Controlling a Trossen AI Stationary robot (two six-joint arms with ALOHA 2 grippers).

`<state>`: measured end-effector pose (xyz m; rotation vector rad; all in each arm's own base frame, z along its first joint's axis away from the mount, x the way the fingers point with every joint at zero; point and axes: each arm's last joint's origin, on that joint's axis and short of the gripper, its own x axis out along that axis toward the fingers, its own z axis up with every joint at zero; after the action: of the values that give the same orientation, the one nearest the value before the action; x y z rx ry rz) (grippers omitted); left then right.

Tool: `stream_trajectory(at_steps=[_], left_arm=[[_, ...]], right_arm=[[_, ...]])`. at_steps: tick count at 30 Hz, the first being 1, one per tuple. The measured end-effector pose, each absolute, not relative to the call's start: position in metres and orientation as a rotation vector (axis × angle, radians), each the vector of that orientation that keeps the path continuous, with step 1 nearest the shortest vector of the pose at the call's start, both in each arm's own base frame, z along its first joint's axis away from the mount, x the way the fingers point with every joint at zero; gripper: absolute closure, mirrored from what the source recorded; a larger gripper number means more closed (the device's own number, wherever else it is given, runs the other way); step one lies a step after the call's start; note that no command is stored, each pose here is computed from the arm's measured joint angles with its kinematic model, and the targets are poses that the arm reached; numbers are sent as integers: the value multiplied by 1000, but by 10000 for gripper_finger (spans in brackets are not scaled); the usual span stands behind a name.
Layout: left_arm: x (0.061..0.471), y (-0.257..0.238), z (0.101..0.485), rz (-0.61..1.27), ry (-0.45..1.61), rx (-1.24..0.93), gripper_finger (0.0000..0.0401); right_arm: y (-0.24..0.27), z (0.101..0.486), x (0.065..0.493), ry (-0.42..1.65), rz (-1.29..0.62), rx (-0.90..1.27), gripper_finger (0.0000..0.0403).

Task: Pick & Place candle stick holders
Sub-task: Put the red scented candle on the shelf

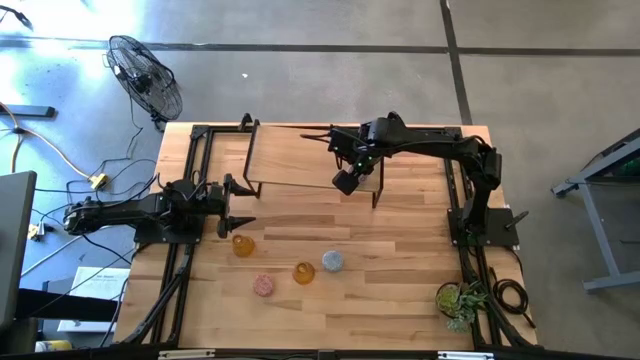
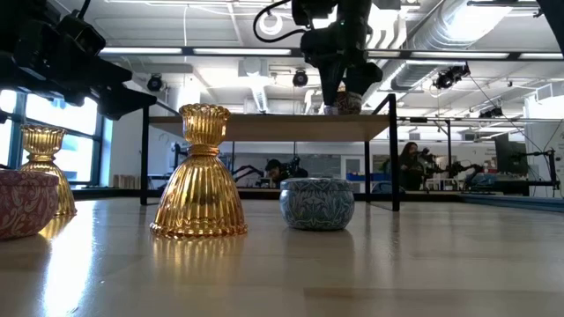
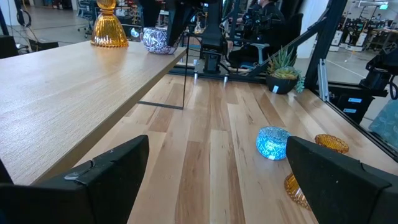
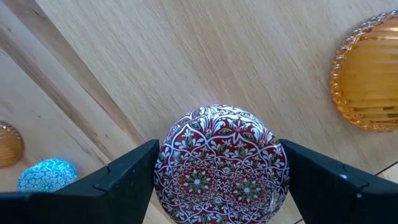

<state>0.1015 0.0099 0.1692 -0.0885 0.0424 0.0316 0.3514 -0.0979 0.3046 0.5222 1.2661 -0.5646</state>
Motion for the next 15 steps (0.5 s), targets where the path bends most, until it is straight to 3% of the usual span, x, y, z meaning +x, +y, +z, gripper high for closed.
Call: stream_trajectory(at_steps=[15], left_arm=[[102,10,169,32,43,-89,27]], right_arm=[[-96,305,351,1281,-516,549,89]])
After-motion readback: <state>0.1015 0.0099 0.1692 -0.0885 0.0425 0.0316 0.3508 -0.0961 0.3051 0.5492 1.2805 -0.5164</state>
